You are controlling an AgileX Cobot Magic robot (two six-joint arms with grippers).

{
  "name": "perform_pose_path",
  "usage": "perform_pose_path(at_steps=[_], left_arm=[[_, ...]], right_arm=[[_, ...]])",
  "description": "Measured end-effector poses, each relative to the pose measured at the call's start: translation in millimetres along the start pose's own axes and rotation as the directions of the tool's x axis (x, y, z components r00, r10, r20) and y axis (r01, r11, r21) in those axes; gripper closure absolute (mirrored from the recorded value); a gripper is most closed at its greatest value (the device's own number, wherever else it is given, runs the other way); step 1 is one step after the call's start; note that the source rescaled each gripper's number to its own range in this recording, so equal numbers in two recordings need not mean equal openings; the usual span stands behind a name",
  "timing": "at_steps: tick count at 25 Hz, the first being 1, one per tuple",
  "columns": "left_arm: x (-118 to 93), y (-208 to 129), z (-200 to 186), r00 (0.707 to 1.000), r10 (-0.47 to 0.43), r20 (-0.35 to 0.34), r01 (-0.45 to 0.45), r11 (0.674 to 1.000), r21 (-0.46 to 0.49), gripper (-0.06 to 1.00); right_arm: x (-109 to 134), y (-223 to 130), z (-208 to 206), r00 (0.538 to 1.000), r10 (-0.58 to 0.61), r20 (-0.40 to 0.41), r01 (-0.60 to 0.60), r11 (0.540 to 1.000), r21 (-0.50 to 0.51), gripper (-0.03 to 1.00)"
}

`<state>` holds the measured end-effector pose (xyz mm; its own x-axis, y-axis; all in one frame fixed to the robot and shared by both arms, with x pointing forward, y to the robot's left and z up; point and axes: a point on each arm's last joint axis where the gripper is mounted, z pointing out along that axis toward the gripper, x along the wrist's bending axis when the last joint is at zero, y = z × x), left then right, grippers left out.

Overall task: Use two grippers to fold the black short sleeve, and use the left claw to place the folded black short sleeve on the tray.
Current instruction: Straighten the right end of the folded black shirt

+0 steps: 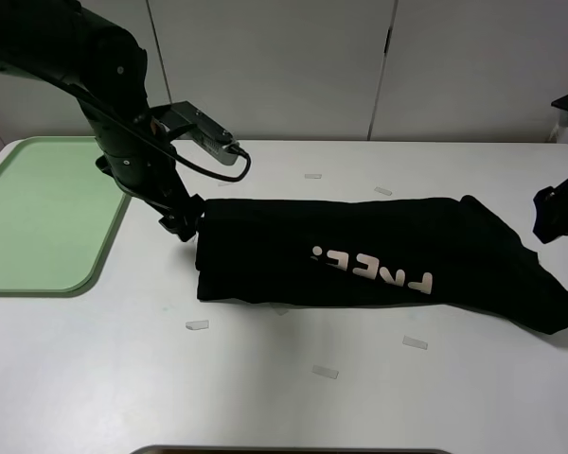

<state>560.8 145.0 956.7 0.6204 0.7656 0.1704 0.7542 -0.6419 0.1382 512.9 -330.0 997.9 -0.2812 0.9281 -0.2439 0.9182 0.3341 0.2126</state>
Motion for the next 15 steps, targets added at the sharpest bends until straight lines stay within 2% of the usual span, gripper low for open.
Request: perform_pose_path(at_steps=[4, 6, 11, 15], left_arm=[[0.8, 0.2, -3.1, 1.000, -0.009, 0.000, 0.009, 1.000, 0.014, -0.05], [0.9, 1.3, -3.5, 1.000, -0.028, -0.001, 0.028, 1.000, 0.000, -0.05], [-0.6, 11.0, -5.8, 0.996, -0.080, 0.025, 0.082, 0.991, -0.110, -0.05], [-2.9, 15.4, -7.2, 0.992, -0.113, 0.062, 0.122, 0.980, -0.157, -0.05]], right_arm=[[-1.7, -1.3, -20.2, 1.000, 0.018, 0.023, -0.016, 0.997, -0.079, -0.03], [-0.6, -0.2, -27.9, 0.999, 0.051, 0.007, -0.049, 0.991, -0.125, -0.03], [7.9, 1.0, -39.2, 0.981, 0.162, -0.106, -0.179, 0.968, -0.174, -0.03], [15.3, -5.3, -48.4, 0.962, 0.204, -0.183, -0.230, 0.964, -0.136, -0.03]])
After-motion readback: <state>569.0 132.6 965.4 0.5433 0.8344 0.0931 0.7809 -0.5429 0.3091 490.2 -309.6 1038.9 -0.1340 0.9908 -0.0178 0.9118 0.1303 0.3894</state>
